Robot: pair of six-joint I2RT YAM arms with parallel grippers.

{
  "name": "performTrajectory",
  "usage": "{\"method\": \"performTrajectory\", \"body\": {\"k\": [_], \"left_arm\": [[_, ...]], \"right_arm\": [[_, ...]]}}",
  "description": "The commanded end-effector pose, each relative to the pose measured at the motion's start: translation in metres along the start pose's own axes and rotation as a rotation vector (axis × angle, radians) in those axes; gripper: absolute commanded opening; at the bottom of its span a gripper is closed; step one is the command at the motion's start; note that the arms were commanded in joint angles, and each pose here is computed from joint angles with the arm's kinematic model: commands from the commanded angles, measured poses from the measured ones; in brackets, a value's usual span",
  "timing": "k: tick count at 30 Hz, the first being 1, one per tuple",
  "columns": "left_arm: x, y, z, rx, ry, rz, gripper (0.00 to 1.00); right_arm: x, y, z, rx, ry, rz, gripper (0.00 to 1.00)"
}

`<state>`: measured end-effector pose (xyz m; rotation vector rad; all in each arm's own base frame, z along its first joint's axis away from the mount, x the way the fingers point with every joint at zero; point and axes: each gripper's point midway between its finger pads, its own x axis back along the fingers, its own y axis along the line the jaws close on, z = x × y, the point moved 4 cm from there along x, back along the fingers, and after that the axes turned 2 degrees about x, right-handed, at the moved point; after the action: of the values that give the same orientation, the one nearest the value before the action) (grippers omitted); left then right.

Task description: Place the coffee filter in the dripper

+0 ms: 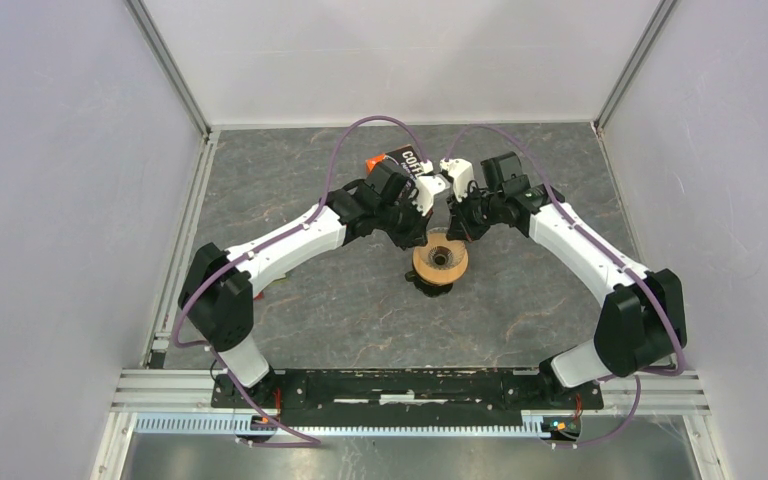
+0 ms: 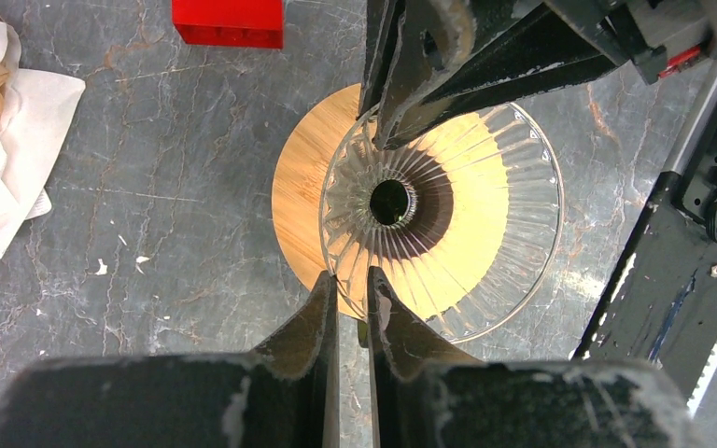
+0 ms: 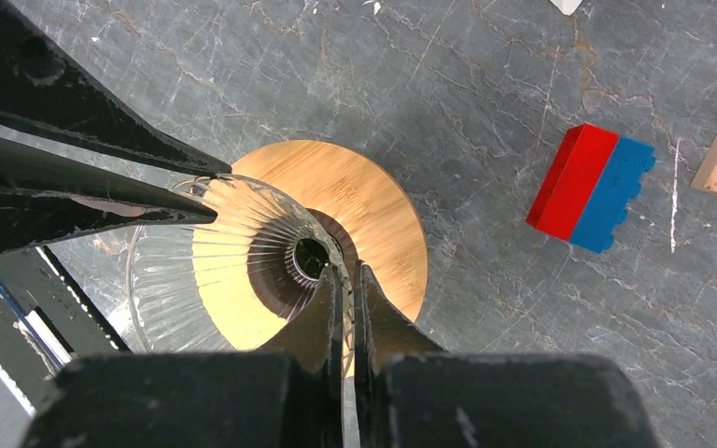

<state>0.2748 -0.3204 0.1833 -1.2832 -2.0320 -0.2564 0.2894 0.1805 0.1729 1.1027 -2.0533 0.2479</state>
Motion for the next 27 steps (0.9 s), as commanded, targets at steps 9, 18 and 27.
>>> {"method": "performTrajectory", "body": {"k": [9,18,27], "left_arm": [[-0.02,0.002,0.024,0.246,0.08,0.016,0.02],[-0.006,0.0,0.015,0.209,0.053,0.005,0.07],[-0.001,0.001,0.014,0.19,0.046,-0.002,0.09]], "right_arm": [[-0.024,0.024,0.025,0.185,0.042,-0.167,0.0],[-0.022,0.034,0.013,0.166,-0.024,-0.218,0.01],[-0.022,0.038,0.006,0.155,-0.04,-0.253,0.03]]}}
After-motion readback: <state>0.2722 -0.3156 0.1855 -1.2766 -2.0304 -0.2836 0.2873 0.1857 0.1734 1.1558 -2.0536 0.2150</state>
